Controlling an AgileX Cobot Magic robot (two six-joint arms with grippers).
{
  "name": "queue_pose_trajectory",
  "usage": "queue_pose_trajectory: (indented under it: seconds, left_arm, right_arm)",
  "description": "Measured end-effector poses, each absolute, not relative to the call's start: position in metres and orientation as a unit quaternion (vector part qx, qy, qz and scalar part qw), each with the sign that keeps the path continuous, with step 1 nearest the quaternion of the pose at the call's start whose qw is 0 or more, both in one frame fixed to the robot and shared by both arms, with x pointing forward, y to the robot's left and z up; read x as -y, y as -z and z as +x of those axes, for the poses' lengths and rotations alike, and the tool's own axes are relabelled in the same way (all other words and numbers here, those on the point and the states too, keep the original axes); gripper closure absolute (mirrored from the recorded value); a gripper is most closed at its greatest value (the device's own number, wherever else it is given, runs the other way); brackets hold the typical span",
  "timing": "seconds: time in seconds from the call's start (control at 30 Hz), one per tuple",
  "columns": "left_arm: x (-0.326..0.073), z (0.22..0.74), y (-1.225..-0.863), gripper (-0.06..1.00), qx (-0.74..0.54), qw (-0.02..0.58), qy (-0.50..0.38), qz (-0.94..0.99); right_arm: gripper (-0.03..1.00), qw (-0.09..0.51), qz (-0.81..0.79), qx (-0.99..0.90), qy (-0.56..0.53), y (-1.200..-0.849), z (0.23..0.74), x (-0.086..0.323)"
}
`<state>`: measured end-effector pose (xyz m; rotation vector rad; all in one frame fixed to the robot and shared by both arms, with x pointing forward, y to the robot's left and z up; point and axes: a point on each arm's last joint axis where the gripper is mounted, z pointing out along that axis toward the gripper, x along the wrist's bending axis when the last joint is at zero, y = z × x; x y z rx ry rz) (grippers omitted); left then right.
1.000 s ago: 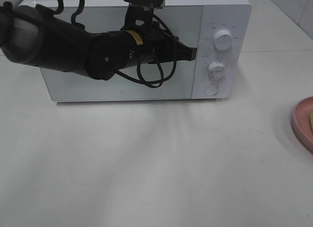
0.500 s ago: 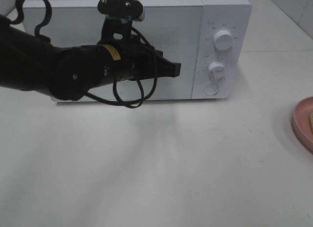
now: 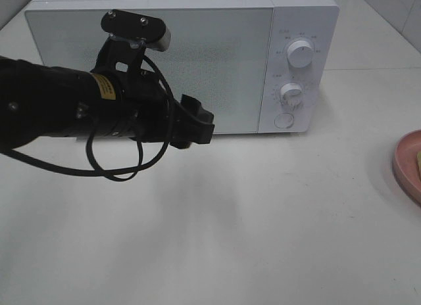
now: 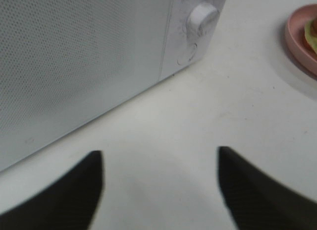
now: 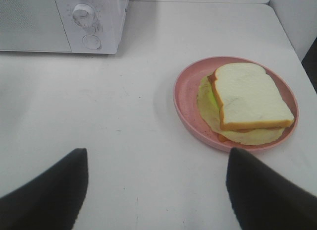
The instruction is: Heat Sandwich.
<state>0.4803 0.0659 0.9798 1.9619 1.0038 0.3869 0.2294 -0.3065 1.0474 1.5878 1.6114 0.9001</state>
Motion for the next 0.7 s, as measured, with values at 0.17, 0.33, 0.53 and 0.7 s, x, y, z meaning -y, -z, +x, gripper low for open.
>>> queue_pose_trajectory:
  seconds: [0.17,0.33,0.53,0.7]
  left_arm:
    - [-0.075,0.467,-0.990,-0.01,-0.399,0.394,-0.130,0.818]
    - [-0.089,0.450,-0.998,-0.03,-0.382,0.329,-0.109,0.857]
    - [-0.113,0.439,-1.013,-0.03,-0.412,0.276,-0.085,0.864]
    - [-0.147,0.449,-1.022,-0.03,-0.475,0.256,-0.088,0.837]
  right_arm:
    - [0.22,0.346,0.612,-0.621,-0.347,-1.047,0.229,0.306]
    - [0.22,0.346,0.612,-0.621,-0.347,-1.047,0.229,0.306]
    - [0.22,0.346,0.612,-0.621,-0.347,-1.047,0.229,0.306]
    - [0.22,0.346,0.612,-0.621,-0.347,-1.047,0.229,0.306]
